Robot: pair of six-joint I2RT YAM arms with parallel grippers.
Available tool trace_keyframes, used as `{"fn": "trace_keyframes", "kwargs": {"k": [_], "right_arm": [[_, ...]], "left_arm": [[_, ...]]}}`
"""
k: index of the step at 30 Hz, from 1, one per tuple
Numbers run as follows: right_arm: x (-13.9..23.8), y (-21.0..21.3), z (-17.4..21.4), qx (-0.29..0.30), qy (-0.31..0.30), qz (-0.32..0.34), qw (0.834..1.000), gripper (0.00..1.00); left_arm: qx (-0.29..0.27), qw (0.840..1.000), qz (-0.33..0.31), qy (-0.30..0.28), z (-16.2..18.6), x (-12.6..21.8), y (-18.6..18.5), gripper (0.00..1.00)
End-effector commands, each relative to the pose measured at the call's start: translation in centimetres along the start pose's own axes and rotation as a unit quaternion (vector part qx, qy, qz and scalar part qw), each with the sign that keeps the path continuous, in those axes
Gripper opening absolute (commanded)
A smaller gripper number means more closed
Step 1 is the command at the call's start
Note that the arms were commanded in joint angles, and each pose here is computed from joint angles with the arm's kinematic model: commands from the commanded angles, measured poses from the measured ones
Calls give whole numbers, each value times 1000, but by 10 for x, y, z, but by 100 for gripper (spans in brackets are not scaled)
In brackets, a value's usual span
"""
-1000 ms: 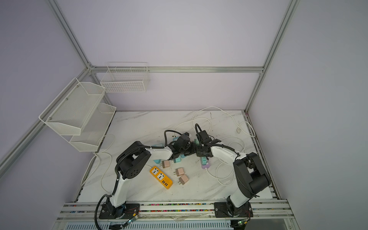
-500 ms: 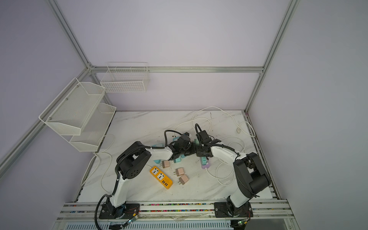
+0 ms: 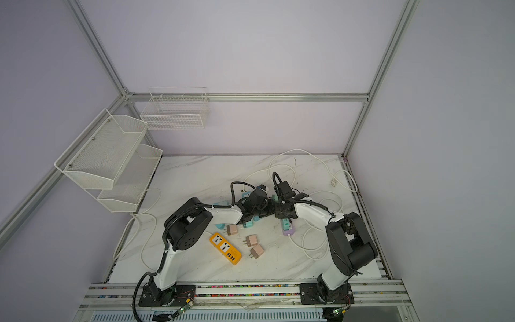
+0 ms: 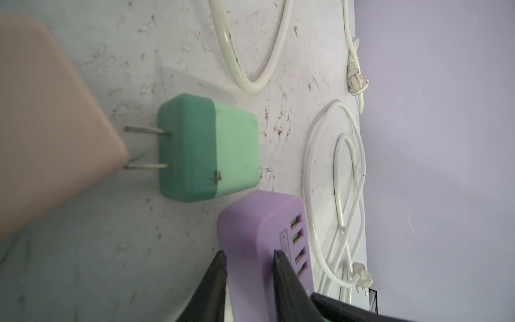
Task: Pull the plug off the socket
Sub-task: 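Close the right gripper on the green adapter plugged into the purple strip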
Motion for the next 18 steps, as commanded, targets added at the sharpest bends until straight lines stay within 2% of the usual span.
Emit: {"fn": "trace_keyframes", "kwargs": {"k": [1, 4, 7, 11, 18], "right_arm": [[9, 18, -25, 14, -47, -44, 998, 2], [9, 17, -21, 15, -48, -46, 998, 2], [7, 23, -16, 14, -38, -78, 996, 2], [20, 21, -14, -8, -46, -78, 996, 1], [32, 8, -10, -37, -49, -138, 988, 0]], "left_arm": [[11, 987, -140, 80, 50, -16, 79, 29], [19, 987, -133, 84, 51, -16, 80, 29], [25, 993, -81, 83, 46, -14, 62, 30], [5, 997, -39, 68, 34, -2, 29, 35], [9, 999, 12, 45, 15, 14, 1, 45]]}}
Point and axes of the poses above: each gripper's point midway between its finger pads, its own x axis back along the fingers, its own y axis along the line the jaws close on, z = x × y, the point moved 6 cm from there along x, back along the fingers, and after that the axes turned 9 degrees about x, right-handed, at the moved point
